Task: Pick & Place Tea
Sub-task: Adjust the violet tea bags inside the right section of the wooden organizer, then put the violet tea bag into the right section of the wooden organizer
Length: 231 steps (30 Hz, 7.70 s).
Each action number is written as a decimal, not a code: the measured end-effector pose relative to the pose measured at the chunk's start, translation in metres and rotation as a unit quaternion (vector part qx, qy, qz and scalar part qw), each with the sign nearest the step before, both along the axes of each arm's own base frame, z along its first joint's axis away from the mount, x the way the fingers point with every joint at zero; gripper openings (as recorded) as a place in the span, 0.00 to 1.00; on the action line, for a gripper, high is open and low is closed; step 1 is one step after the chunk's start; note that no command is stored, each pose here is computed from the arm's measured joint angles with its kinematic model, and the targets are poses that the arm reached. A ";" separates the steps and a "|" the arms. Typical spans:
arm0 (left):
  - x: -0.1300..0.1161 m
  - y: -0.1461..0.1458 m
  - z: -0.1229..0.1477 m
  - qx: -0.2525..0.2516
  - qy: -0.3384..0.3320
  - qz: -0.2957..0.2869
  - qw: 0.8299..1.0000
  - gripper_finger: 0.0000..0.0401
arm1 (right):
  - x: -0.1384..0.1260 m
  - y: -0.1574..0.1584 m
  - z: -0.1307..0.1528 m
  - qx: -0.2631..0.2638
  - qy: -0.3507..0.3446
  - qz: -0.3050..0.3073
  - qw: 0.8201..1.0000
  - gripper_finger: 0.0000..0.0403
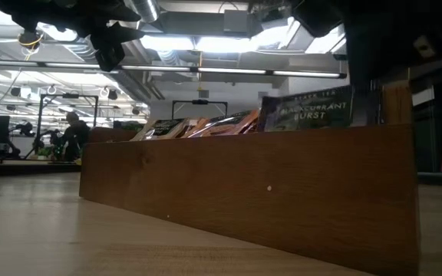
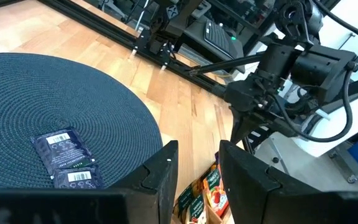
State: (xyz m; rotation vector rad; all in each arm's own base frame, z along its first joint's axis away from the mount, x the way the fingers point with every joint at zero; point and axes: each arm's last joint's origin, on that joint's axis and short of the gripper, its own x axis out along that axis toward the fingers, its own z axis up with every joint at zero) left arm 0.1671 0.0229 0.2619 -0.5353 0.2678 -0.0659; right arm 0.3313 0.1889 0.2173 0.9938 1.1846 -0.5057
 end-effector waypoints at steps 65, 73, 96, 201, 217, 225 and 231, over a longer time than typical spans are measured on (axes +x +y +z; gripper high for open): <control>0.000 0.000 0.000 0.009 -0.001 -0.002 1.000 0.28 | 0.005 -0.008 0.001 -0.055 -0.035 -0.054 0.996 0.07; 0.000 0.000 0.000 0.009 0.001 -0.002 1.000 0.28 | 0.011 -0.002 -0.020 -0.038 -0.005 -0.031 0.999 0.01; 0.000 0.000 0.000 0.013 0.001 -0.001 1.000 0.28 | 0.035 0.002 0.027 -0.011 -0.081 -0.029 0.996 0.01; 0.121 0.056 -0.125 -0.096 0.382 0.085 0.915 0.01 | 0.008 -0.216 -0.055 -0.167 -0.284 0.052 0.943 0.09; 0.122 0.045 -0.137 -0.103 0.413 0.067 0.902 0.00 | 0.025 -0.215 -0.068 -0.119 -0.307 0.052 0.943 0.09; 0.126 0.045 -0.147 -0.113 0.421 0.069 0.898 0.00 | 0.023 -0.221 -0.070 -0.081 -0.272 0.003 0.959 0.19; 0.126 0.046 -0.148 -0.108 0.419 0.074 0.899 0.00 | 0.019 -0.227 -0.075 -0.009 -0.245 -0.036 0.969 0.22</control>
